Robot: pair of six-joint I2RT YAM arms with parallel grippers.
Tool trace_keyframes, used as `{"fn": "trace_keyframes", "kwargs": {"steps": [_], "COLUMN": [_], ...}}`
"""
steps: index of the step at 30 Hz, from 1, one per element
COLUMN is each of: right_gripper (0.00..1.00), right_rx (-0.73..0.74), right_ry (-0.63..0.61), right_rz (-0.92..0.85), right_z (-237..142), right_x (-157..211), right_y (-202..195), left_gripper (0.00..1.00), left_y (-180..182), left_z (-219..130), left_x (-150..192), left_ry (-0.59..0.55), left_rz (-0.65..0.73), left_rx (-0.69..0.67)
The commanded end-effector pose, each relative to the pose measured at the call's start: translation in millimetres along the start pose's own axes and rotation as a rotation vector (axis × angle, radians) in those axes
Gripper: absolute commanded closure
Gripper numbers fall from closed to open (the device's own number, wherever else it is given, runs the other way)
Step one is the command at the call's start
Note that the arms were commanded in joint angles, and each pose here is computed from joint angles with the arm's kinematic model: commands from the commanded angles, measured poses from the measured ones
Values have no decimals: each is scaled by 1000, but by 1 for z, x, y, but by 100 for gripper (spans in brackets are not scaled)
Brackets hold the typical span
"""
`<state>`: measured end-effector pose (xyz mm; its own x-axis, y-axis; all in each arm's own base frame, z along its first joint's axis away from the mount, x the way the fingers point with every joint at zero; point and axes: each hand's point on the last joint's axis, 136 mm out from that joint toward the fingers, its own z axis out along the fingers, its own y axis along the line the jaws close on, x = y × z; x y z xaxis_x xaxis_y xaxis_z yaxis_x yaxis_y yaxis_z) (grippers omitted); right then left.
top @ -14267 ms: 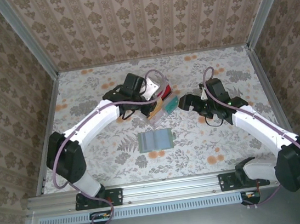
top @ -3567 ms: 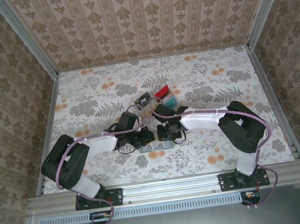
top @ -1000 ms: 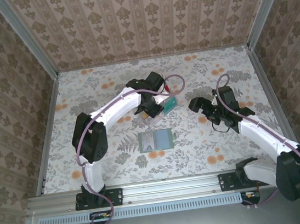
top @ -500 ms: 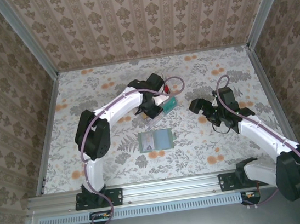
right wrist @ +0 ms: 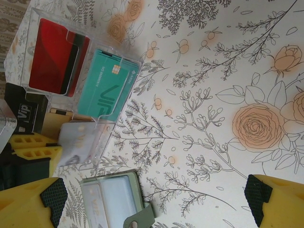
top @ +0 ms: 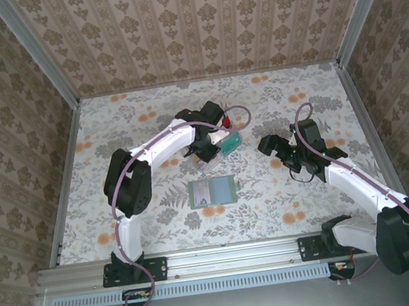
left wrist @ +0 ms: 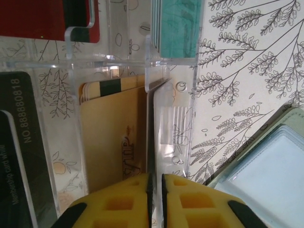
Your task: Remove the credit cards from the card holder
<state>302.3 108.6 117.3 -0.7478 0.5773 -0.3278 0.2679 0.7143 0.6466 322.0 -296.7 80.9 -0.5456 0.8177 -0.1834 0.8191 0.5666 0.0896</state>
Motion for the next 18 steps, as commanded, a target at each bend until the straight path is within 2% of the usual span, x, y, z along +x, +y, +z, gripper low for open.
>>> {"fn": "trace_keyframes", "kwargs": {"steps": [1,3,9,14,18], "right_gripper": [1,1,1,2,2], "right_rx": [18,3,-5,-6,-9], "right_ry": [20,26,34,57,77], "right_rz": [-3,-12,-23,-40,-71], "right_z": [-1,0,0,4,9], "right_x": [6,6,7,11,18], "right_y": [-6,-3,-1,2,10], "left_gripper": [78,72,66,57,43], "left_y": [9,10,16,23,31], "left_z": [-3,-8,-35,-77,-107], "left_x": [-3,-4,-12,-16,-7], "left_ry": [0,-9,-95,-237,-345], "left_rz": [-23,-44,-113,-228,-363], "left_rx": [-26,-20,-18,5,16]}}
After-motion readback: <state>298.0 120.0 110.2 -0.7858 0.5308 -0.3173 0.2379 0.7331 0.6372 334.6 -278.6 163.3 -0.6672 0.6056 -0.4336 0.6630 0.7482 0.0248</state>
